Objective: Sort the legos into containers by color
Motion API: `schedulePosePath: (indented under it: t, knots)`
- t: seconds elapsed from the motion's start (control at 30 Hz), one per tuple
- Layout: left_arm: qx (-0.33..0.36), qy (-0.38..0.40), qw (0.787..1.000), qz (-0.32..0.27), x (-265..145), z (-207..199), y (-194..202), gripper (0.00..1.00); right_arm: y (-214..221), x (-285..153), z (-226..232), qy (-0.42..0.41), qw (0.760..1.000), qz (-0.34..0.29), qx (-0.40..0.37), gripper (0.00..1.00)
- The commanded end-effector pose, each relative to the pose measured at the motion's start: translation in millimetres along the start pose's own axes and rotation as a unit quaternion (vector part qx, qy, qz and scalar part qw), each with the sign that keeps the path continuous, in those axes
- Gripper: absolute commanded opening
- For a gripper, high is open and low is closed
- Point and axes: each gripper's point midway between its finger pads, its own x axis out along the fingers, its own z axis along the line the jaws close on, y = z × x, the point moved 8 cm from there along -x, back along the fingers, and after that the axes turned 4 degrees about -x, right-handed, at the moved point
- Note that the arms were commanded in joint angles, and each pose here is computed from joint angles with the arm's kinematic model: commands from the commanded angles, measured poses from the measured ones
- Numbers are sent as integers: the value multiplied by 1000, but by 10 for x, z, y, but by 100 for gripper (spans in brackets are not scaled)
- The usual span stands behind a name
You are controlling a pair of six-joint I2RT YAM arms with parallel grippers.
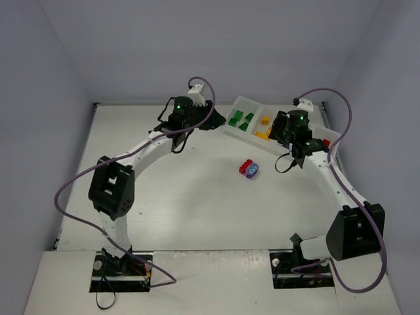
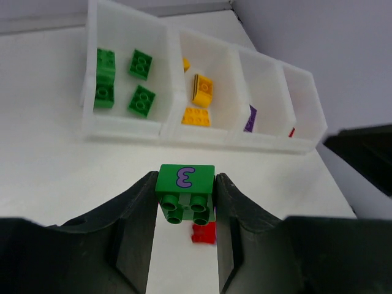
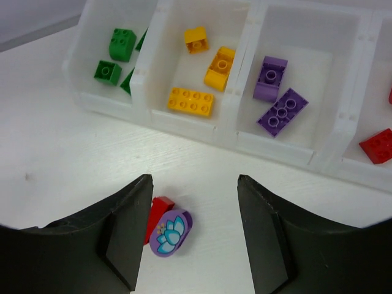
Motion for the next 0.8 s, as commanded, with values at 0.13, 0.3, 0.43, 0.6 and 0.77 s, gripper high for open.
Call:
schedulePosePath:
  t: [0.13, 0.3, 0.43, 0.6, 0.77]
  knots:
    - [105, -6, 992, -65, 746, -85, -207, 0, 85, -369, 37, -76, 997, -11, 1, 54]
    - [126, -5, 987, -98, 1226, 14, -217, 0, 237, -484, 50, -115, 993, 12, -2, 54]
    - [141, -17, 984, -112, 1550, 139, -121, 0, 368, -542, 65, -142, 989, 29, 2, 54]
    - [144, -39, 980, -133, 1765, 266, -10, 11, 453, -575, 80, -165, 985, 41, -2, 54]
    - [141, -43, 978, -144, 1895, 283, 0, 36, 540, -572, 73, -173, 983, 53, -7, 54]
